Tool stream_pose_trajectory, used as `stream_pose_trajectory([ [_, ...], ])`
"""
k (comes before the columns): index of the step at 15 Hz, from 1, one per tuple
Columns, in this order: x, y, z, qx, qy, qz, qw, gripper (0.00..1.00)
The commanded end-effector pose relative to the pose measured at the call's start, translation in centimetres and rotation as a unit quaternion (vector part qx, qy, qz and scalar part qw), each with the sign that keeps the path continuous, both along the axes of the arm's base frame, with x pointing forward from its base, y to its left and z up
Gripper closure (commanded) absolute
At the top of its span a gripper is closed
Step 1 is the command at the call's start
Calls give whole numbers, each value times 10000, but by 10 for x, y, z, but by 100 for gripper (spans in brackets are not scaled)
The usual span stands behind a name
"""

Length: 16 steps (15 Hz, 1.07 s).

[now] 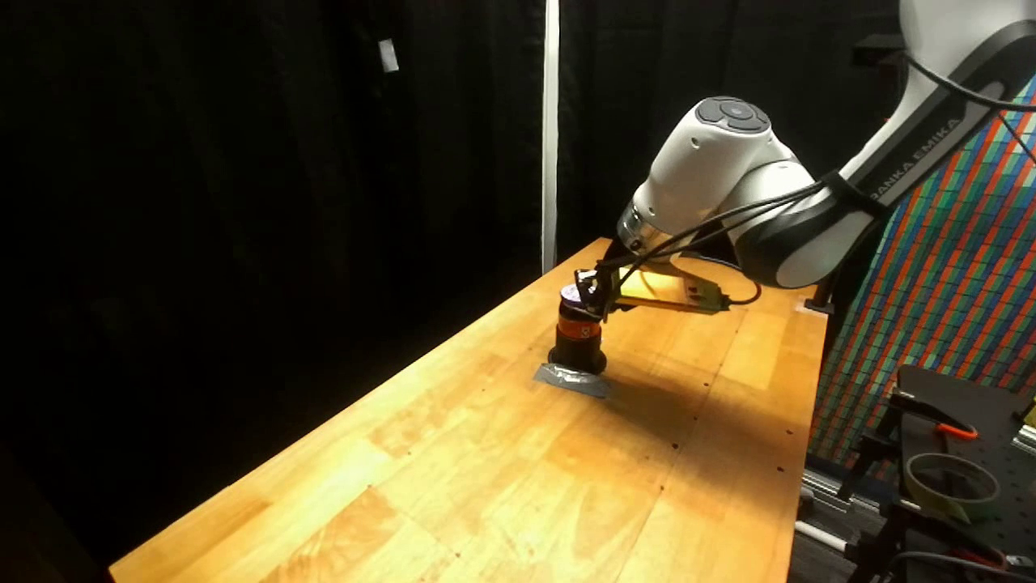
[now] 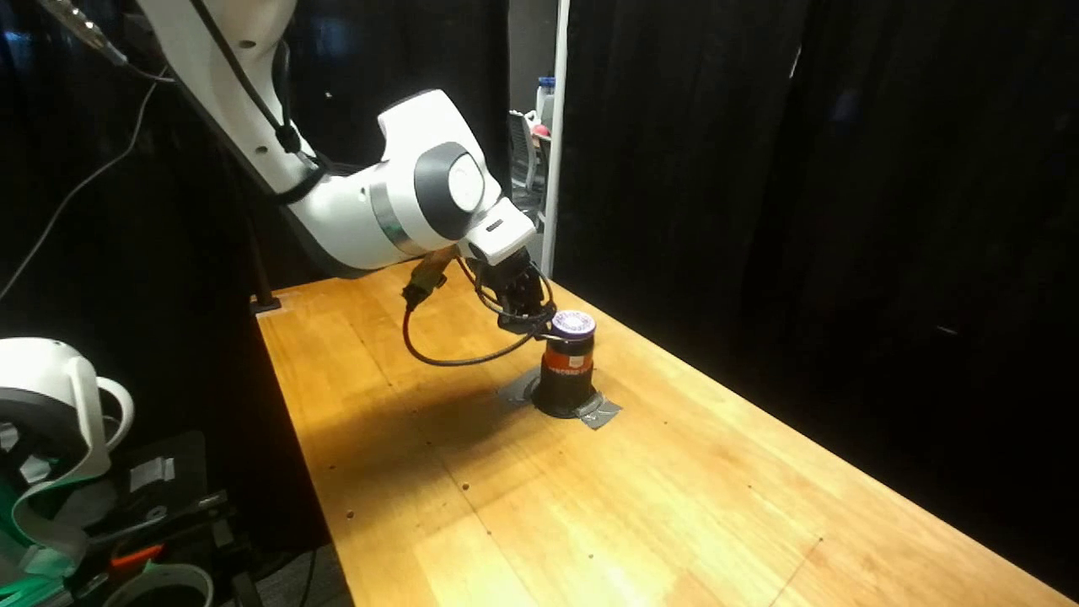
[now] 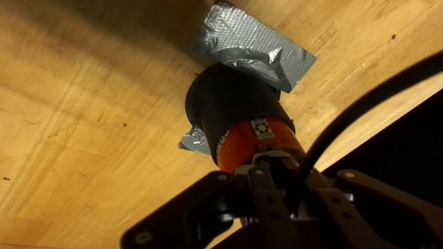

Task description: Put the rubber band on the cup

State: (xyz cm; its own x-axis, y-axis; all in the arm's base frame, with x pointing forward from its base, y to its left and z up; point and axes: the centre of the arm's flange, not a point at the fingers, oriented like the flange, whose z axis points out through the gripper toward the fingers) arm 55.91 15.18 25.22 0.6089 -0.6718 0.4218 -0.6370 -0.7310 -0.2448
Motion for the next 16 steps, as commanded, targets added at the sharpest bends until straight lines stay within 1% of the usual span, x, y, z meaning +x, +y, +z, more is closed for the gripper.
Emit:
stream_pose_trajectory([
  [1,-28,2,8,-241,-668,-28,9975,90],
  [5,-41,9,9,-450,-1030,82,9936,90],
  [10,-51,12,16,-458,-1432,94,9886,90],
  [11,-52,14,18,-461,-1391,110,9891,90],
  [12,-55,16,23,-374,-1253,137,9913,65],
  [13,-55,18,28,-393,-1049,185,9935,64],
  [14,-53,21,34,-246,-567,344,9975,58],
  [15,-56,22,35,-233,-382,356,9984,50],
  [16,-59,23,38,-247,-192,491,9983,43],
])
